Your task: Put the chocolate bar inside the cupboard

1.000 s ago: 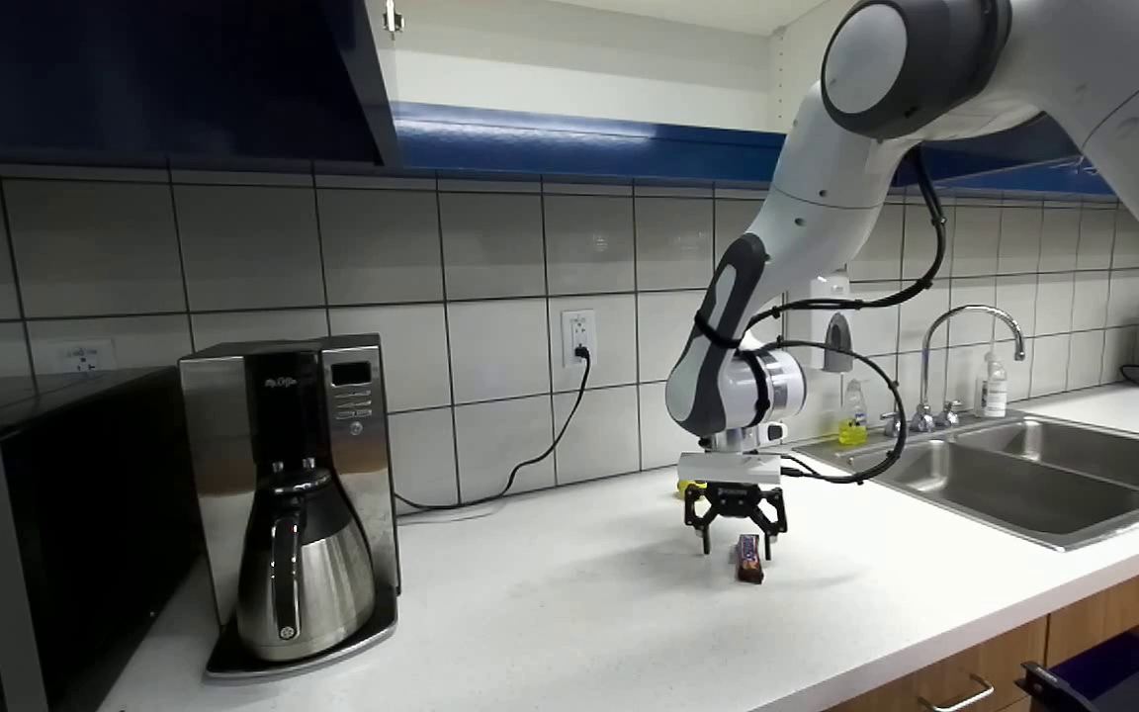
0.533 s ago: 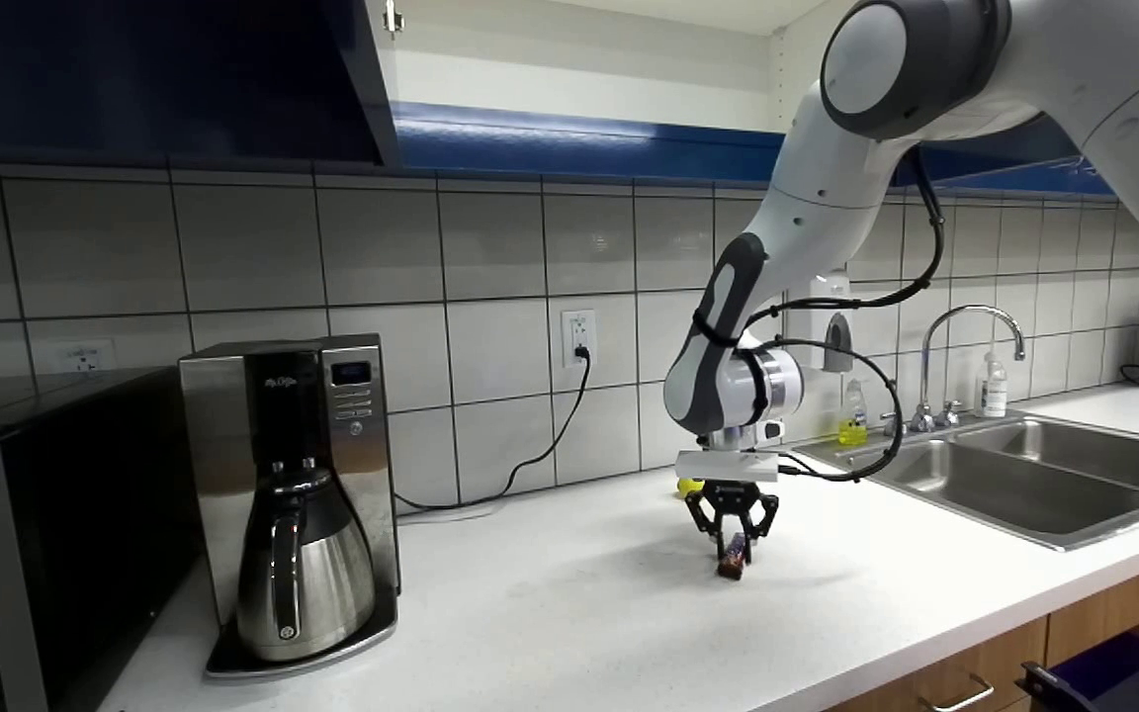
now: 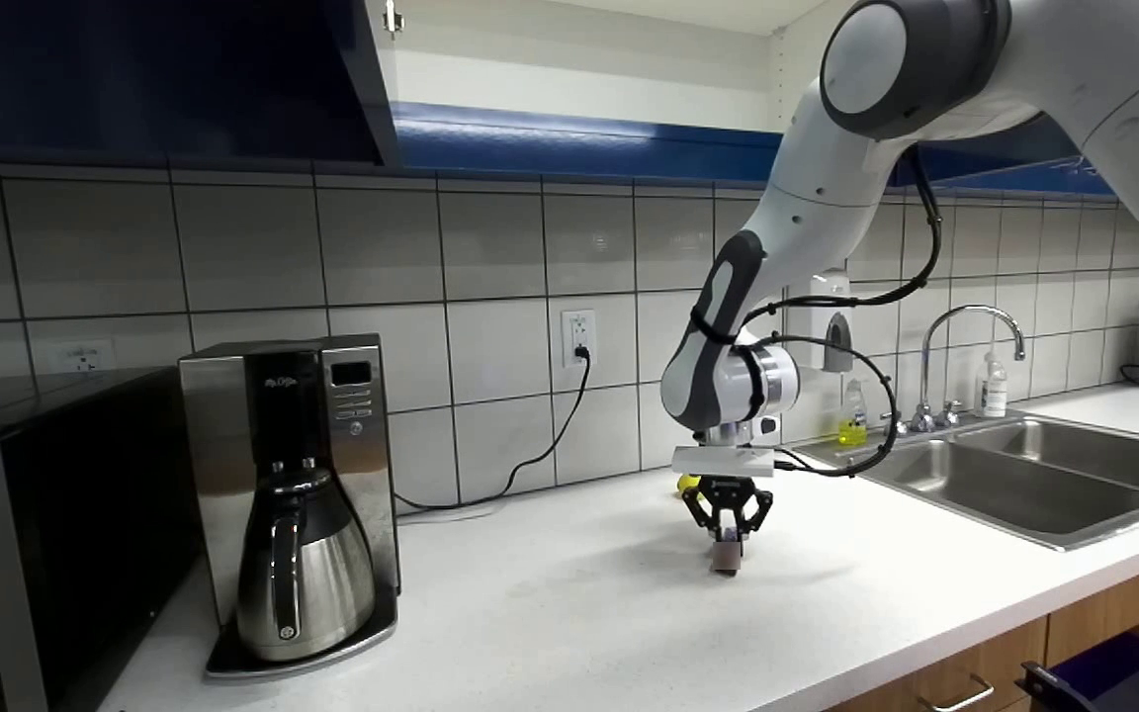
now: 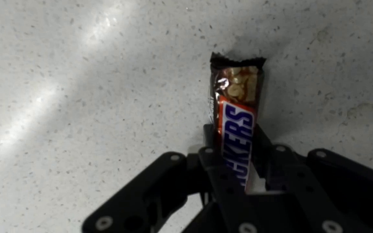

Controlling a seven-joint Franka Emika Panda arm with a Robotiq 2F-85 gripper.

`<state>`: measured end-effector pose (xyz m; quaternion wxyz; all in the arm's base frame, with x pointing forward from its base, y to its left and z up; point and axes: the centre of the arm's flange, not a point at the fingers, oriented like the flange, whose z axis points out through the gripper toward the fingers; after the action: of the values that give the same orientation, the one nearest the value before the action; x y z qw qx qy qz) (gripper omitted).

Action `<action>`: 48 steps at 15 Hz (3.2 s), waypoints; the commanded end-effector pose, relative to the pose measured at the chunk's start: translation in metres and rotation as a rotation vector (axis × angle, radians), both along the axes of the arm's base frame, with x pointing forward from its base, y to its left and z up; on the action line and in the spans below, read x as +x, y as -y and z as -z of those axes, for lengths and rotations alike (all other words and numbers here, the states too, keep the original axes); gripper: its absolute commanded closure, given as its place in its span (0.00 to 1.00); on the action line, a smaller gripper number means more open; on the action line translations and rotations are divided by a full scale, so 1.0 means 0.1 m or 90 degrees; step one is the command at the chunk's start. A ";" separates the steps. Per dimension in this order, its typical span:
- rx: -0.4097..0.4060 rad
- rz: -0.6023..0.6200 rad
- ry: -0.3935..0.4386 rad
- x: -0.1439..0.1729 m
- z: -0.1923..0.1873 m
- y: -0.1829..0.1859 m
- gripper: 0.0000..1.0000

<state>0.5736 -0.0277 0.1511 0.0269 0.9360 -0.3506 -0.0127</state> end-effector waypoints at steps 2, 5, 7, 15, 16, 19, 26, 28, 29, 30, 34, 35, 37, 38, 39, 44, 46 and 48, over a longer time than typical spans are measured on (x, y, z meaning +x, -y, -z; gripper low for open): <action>-0.019 -0.059 0.009 0.04 -0.24 -0.08 0.93; -0.028 -0.174 0.020 0.03 -0.42 -0.20 0.93; -0.042 -0.242 0.020 0.01 -0.54 -0.30 0.93; -0.066 -0.396 0.034 -0.44 -0.84 -0.69 0.93; -0.069 -0.406 0.035 -0.55 -0.88 -0.74 0.93; -0.077 -0.436 0.030 -0.87 -1.02 -0.85 0.93; -0.101 -0.469 0.057 -1.44 -1.50 -0.95 0.93; -0.113 -0.469 0.090 -1.54 -1.80 -0.96 0.93; -0.119 -0.465 0.107 -1.59 -1.96 -0.98 0.93; -0.123 -0.463 0.123 -1.64 -2.12 -0.98 0.93; -0.144 -0.453 0.177 -1.85 -2.79 -1.02 0.93; -0.147 -0.445 0.196 -1.90 -2.98 -1.03 0.93; -0.153 -0.426 0.232 -1.98 -3.37 -1.03 0.93; -0.157 -0.418 0.250 -2.01 -3.56 -1.03 0.93; -0.162 -0.410 0.272 -2.04 -3.76 -1.02 0.93; -0.190 -0.391 0.353 -2.14 -4.66 -1.00 0.93; -0.201 -0.383 0.384 -2.18 -5.04 -1.00 0.93; -0.205 -0.383 0.405 -2.17 -5.39 -1.01 0.93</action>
<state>0.3557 0.0725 0.6377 0.0603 0.9416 -0.0541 0.3267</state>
